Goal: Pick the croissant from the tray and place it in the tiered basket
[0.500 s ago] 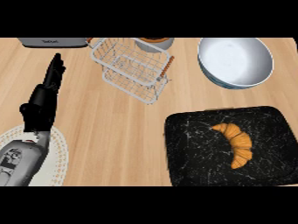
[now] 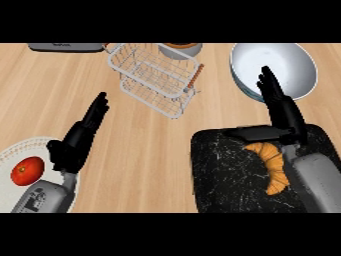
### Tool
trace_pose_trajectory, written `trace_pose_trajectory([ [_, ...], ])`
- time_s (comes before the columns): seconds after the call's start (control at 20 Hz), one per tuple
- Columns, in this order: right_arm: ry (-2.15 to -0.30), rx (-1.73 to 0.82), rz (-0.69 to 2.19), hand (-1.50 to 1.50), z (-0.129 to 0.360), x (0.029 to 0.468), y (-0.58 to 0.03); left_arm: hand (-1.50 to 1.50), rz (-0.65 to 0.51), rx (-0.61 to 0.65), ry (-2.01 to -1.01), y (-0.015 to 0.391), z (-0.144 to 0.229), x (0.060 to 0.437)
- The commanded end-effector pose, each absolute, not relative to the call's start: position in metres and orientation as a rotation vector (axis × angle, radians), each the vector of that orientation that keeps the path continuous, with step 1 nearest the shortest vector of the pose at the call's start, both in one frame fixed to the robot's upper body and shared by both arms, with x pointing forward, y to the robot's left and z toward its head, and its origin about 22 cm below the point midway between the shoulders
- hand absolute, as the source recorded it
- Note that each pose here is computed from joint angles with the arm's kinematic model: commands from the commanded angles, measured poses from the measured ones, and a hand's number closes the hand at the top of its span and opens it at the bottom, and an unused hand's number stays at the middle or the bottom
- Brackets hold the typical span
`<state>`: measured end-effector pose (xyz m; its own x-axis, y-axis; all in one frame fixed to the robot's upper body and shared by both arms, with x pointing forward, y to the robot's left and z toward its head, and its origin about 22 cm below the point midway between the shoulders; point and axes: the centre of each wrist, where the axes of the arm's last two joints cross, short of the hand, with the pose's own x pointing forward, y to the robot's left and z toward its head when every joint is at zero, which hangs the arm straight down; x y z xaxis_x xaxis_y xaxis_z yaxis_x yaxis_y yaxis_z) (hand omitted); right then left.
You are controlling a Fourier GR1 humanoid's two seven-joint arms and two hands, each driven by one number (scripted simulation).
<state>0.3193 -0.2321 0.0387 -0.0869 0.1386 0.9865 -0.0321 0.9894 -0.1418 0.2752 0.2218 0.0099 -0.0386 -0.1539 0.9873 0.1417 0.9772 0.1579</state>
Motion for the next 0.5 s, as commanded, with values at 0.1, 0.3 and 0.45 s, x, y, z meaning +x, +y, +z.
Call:
trace_pose_trajectory([
  [0.1, -1.735, -0.031, 0.156, -1.5, 0.016, 0.314, -0.176, 0.0, -0.218, -0.088, -1.536, 0.215, -0.022, 0.268],
  [0.3, -1.756, -0.204, 0.384, -1.5, 0.052, 0.289, -0.193, 0.0, -0.218, -0.06, -1.522, 0.237, -0.018, 0.272],
  [0.45, -1.653, -0.399, 0.581, -1.5, 0.092, 0.293, -0.221, 0.0, -0.208, -0.03, -1.514, 0.241, -0.025, 0.26],
])
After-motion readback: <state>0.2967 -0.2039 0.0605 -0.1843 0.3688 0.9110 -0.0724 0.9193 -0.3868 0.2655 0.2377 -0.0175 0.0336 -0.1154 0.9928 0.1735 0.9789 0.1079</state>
